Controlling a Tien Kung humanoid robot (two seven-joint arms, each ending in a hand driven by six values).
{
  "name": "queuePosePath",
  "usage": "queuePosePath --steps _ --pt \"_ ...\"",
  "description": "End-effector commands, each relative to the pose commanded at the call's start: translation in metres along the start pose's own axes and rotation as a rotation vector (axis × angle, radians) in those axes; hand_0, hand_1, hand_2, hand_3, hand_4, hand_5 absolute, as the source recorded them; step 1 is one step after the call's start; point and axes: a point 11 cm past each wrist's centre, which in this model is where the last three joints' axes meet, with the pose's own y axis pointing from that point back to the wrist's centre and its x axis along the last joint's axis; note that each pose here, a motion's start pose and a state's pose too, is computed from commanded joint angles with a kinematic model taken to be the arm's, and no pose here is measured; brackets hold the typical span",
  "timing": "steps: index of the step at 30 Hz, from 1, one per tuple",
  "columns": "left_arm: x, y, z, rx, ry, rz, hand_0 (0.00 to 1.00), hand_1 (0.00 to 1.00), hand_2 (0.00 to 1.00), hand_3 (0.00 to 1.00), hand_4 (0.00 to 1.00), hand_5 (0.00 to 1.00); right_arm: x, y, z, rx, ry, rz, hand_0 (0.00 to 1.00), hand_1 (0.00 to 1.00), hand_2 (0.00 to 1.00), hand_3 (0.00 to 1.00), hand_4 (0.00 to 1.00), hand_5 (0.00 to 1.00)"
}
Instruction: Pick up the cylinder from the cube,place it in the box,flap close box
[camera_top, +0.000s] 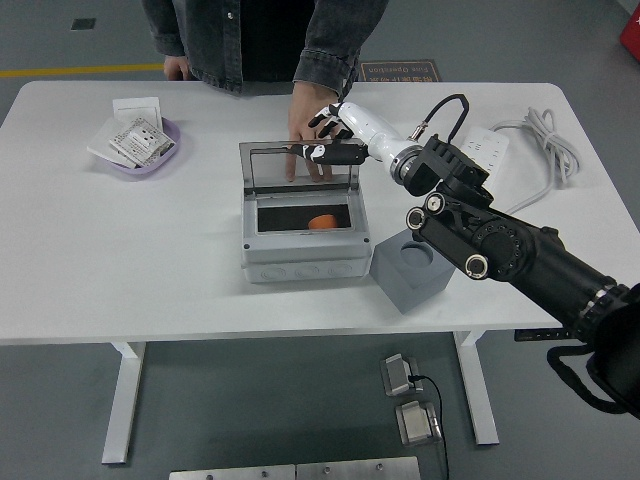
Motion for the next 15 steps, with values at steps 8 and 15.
queuePosePath --steps 8,15 --pt "-0.004 -0.001 -0.002 0.001 0.005 -0.01 0.69 0.699 0.563 0.642 0.738 0.517 0.008 0.013 -0.008 0.049 0.017 0.033 0.641 0.54 0.636 0.716 0.858 0.628" --pt "-0.004 -0.003 -0.006 0.006 0.026 -0.015 0.69 0.7 0.566 0.643 0.738 0.516 -0.005 0.018 -0.011 0.067 0.009 0.023 0.635 0.536 0.634 0.715 0.851 0.622"
